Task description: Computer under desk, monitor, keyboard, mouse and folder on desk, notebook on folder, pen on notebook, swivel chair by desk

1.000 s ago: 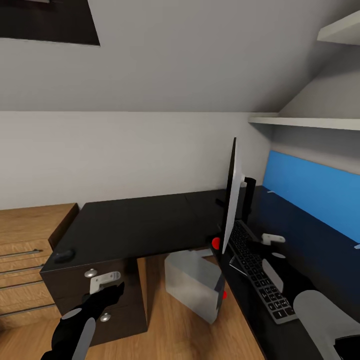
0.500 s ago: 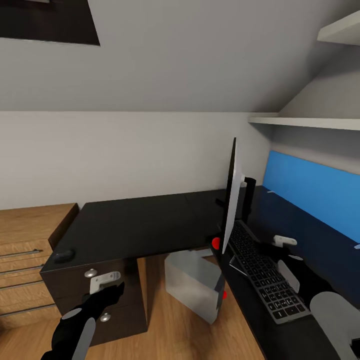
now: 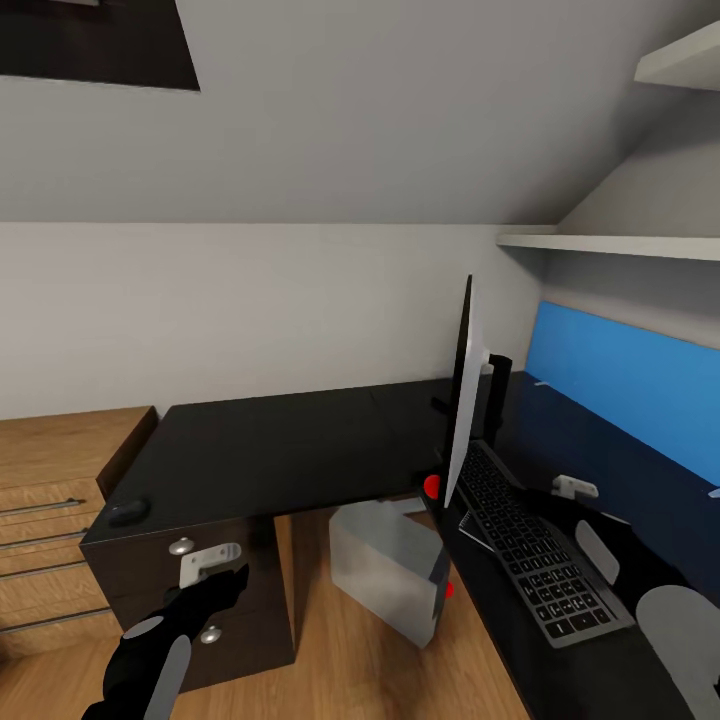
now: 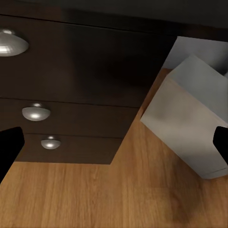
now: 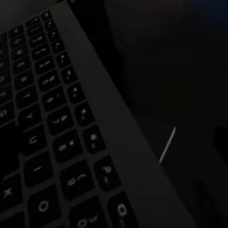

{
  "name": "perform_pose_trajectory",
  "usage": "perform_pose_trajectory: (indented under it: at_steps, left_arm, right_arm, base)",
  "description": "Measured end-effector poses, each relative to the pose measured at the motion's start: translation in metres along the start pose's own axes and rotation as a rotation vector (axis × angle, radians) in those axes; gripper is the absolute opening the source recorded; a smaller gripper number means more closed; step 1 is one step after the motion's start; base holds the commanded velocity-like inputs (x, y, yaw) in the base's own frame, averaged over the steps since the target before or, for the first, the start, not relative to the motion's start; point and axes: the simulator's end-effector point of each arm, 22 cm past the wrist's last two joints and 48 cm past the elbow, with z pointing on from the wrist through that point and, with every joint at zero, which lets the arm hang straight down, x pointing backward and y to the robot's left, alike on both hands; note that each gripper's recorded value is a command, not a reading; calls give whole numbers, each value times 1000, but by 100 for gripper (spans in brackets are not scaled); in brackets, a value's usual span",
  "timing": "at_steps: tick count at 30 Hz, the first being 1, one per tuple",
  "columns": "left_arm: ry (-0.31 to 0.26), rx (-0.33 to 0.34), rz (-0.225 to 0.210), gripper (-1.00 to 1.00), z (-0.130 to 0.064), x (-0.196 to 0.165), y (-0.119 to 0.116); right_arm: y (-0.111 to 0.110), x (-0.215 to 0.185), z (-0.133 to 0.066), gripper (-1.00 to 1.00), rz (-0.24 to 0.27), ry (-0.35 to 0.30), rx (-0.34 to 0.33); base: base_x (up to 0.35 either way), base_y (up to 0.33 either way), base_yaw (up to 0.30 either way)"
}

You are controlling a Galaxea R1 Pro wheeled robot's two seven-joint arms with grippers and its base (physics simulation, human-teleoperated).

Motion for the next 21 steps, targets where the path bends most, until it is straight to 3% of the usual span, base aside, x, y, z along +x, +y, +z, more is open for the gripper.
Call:
perform_pose_trajectory:
  at_steps: [21]
  left_arm:
    - [0,0,0,100,3,5,1]
  right_arm:
    - [0,15,1,100,30,52,-18]
  base:
    - [0,0,0]
